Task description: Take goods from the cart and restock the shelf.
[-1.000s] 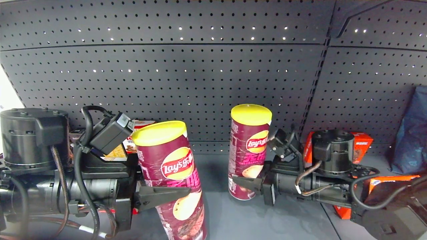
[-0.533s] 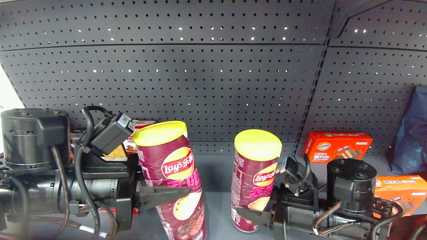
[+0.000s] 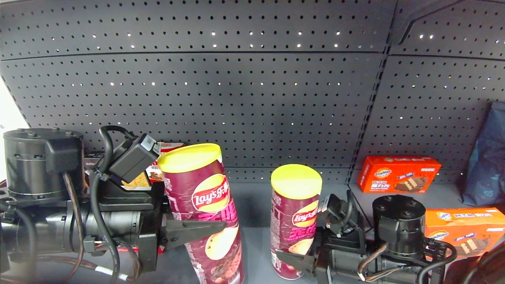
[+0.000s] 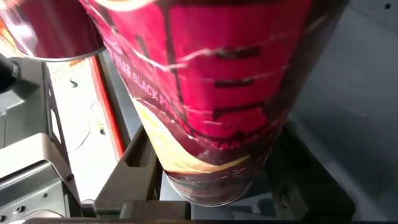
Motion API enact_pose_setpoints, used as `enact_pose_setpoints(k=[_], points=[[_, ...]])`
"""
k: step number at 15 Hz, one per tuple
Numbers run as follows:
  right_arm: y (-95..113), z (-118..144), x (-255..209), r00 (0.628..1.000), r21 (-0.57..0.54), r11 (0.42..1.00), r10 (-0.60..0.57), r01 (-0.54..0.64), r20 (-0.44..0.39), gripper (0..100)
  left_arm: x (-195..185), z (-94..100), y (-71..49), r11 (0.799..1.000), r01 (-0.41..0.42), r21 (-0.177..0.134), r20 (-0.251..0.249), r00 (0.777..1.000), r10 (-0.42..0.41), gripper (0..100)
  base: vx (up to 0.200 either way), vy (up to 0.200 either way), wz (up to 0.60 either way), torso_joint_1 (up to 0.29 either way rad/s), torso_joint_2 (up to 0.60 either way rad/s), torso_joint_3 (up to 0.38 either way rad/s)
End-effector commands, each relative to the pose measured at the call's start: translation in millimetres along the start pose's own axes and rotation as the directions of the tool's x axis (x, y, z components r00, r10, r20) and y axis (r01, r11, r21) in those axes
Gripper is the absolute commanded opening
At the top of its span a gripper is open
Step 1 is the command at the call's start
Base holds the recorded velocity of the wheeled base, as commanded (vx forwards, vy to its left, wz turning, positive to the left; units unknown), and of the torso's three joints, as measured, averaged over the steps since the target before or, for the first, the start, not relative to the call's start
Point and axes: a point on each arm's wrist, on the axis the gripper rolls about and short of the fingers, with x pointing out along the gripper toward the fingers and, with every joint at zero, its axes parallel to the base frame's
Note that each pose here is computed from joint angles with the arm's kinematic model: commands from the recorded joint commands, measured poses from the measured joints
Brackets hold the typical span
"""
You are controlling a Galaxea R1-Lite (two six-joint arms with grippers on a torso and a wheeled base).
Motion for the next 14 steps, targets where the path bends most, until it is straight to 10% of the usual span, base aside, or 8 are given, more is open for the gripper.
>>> enact_pose_setpoints(k=[1,3,4,14], points=[[-1.8,-5.6,4.8,1.000,0.012,1.000,0.002,-0.001,-0.019,0,1.3,-0.7,1.2,1.000,0.001,-0.004,-0.003,1.000,-0.001,0,0.000,0.000,0.00,0.000,0.00,0.000],[-2.5,-5.8,5.3,1.000,0.015,1.000,0.000,0.000,-0.019,0,1.8,-1.0,1.8,1.000,0.001,-0.005,-0.004,1.000,-0.001,0,0.000,0.000,0.00,0.000,0.00,0.000],[-2.4,-6.2,5.2,1.000,0.014,1.000,0.000,0.000,-0.020,100,1.8,-1.5,1.7,1.000,0.001,-0.006,-0.005,1.000,-0.001,0,0.000,0.000,0.00,0.000,0.00,0.000],[18.4,10.7,-55.8,0.996,-0.027,1.000,-0.015,0.017,0.084,100,1.3,-4.5,0.9,1.000,0.002,-0.012,-0.012,1.000,-0.002,0,0.000,0.000,0.00,0.000,0.00,0.000]])
